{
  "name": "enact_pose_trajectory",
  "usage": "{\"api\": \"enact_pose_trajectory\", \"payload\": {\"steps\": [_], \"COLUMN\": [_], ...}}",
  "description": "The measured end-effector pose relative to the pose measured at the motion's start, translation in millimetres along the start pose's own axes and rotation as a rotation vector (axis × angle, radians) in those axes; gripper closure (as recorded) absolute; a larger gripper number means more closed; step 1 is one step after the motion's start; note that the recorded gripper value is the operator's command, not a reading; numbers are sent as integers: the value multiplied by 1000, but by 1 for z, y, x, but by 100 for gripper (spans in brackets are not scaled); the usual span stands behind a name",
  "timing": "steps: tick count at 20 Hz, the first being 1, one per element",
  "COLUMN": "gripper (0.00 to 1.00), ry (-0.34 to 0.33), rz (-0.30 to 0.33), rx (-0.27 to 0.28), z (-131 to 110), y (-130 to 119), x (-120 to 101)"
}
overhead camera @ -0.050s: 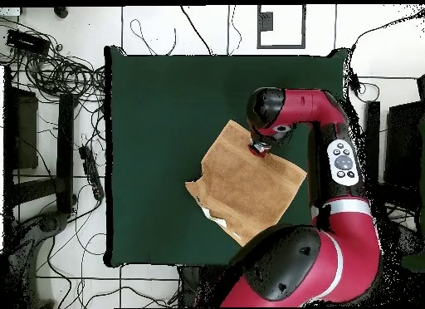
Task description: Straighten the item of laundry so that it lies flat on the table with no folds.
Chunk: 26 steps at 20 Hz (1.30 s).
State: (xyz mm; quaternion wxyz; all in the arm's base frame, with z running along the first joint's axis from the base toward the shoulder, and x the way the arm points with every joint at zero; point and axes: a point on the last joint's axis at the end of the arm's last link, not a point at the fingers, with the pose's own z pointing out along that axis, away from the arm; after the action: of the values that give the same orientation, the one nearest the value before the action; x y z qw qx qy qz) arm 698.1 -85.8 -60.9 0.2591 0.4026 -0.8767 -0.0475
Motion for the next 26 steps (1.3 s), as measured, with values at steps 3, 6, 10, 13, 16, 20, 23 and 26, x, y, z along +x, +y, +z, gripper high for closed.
{"api": "enact_pose_trajectory", "payload": {"steps": [3, 6, 10, 13, 16, 20, 23, 26], "gripper": [100, 100, 100, 100, 100, 100, 100, 100], "ry": [-3, -16, -52, -86, -142, -196, -231, -242], "rz": [-10, -25, -50, -65, -81, -95, -104, -106], "rx": [17, 46, 99, 132, 176, 217, 246, 254], "z": [0, 0, 0, 1, 3, 5, 7, 8], "y": [3, 6, 14, 18, 24, 29, 33, 34], "x": [1, 2, 7, 12, 21, 29, 35, 36]}}
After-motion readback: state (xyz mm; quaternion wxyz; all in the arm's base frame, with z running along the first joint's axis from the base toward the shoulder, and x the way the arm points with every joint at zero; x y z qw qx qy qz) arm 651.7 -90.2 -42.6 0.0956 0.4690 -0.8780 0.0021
